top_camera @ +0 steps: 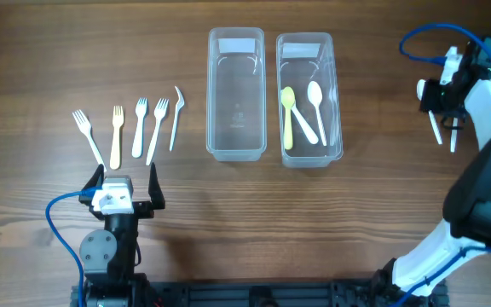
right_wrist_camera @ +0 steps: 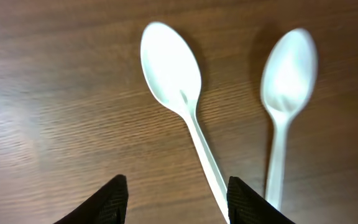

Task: Pack container
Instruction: 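Move the right gripper to a white spoon and grasp it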

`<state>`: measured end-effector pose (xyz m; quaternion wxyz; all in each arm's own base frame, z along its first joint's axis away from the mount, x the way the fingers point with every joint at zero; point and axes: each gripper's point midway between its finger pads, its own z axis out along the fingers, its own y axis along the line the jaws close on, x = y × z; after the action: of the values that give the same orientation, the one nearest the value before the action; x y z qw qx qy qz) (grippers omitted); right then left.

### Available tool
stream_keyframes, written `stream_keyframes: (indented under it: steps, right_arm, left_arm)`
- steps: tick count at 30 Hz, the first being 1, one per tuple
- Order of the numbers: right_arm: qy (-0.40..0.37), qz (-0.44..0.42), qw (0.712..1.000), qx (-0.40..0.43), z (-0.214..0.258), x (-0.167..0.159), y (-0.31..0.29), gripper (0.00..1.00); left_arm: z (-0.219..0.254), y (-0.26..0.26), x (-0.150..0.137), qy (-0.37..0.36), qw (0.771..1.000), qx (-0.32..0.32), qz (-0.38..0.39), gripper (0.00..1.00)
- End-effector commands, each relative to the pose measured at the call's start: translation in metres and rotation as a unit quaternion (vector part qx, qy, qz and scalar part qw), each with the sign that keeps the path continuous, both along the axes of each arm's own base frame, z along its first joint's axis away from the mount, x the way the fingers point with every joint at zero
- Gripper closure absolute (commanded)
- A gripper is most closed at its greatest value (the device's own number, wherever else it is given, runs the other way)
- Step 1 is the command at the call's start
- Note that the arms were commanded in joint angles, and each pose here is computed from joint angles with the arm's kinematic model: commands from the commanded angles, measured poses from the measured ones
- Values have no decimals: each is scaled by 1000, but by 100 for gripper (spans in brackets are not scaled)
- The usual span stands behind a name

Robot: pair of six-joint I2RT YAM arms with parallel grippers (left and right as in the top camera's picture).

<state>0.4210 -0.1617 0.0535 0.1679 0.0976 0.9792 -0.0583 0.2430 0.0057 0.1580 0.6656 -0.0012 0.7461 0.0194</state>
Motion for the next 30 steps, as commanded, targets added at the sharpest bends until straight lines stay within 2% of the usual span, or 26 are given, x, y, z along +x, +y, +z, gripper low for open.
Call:
stream_keyframes:
  steps: [1, 23, 30]
  right_arm:
    - [21, 8, 1000, -16, -19, 0, -6, 49]
    - [37, 19, 999, -30, -55, 5, -19, 50]
    - [54, 25, 998, -1, -78, 1, -9, 59]
  left_arm:
    - [-2, -1, 0, -1, 1000, 7, -6, 0]
    - [-2, -1, 0, -1, 1000, 7, -6, 0]
    - [-2, -1, 0, -1, 1000, 7, -6, 0]
